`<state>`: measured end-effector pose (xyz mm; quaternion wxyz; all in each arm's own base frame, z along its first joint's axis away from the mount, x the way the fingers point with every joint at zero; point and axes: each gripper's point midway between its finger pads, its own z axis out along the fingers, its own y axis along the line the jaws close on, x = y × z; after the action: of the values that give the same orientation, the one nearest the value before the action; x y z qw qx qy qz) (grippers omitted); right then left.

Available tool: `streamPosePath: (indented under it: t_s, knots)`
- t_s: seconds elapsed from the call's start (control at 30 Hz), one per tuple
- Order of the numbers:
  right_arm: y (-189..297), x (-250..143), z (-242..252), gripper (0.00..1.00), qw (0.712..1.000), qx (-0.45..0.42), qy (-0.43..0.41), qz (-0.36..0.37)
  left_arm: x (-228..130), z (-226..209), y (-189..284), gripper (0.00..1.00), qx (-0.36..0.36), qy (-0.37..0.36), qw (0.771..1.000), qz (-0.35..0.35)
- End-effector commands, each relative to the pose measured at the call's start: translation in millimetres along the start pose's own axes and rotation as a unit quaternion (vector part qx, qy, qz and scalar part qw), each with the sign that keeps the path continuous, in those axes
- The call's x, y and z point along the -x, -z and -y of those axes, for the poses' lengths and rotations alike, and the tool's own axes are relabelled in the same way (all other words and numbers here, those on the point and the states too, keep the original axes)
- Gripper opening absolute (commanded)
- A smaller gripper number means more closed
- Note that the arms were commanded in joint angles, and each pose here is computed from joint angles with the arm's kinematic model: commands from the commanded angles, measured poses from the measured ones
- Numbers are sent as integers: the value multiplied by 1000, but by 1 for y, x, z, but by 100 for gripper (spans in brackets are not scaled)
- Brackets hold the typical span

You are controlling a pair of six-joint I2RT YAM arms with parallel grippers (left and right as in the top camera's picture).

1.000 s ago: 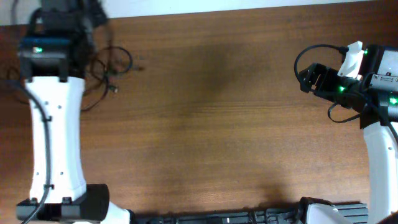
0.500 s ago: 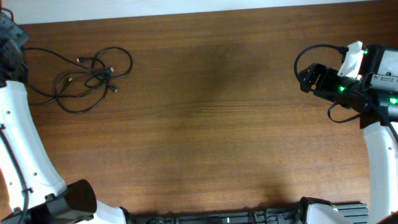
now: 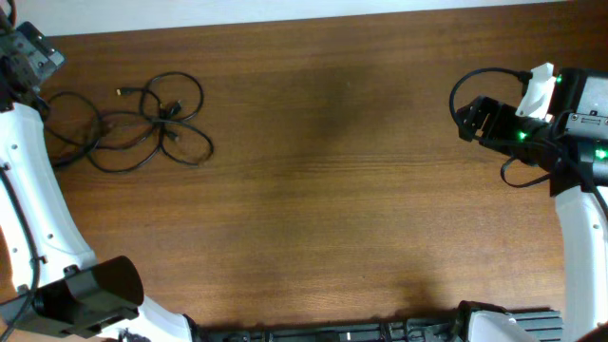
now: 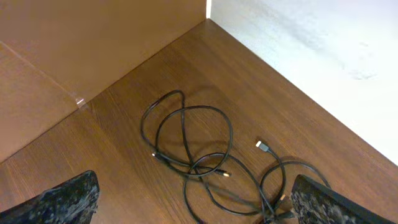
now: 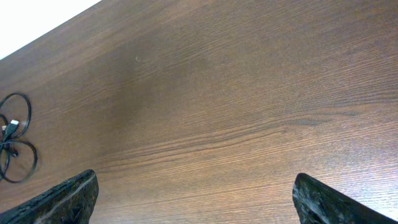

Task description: Untangle cables

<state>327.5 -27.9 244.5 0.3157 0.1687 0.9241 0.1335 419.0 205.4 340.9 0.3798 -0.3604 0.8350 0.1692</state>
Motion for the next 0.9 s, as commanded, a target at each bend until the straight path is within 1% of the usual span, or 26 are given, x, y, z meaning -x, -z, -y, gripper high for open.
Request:
streamPosePath:
  t_s: [0.0, 0.13, 0.4, 0.87]
  knots:
    - [10, 9, -2, 99, 1000, -2, 9, 19, -6, -1, 1, 99, -3, -5, 1000, -16]
    - [10, 9, -2, 99, 1000, -2, 9, 19, -22, 9, 2, 99, -35, -12, 998, -51]
    - [8, 8, -1, 99, 1000, -2, 8, 16, -40, 3, 4, 99, -26, -24, 996, -88]
    - [8, 8, -1, 99, 1000, -2, 8, 16, -40, 3, 4, 99, -26, -24, 995, -88]
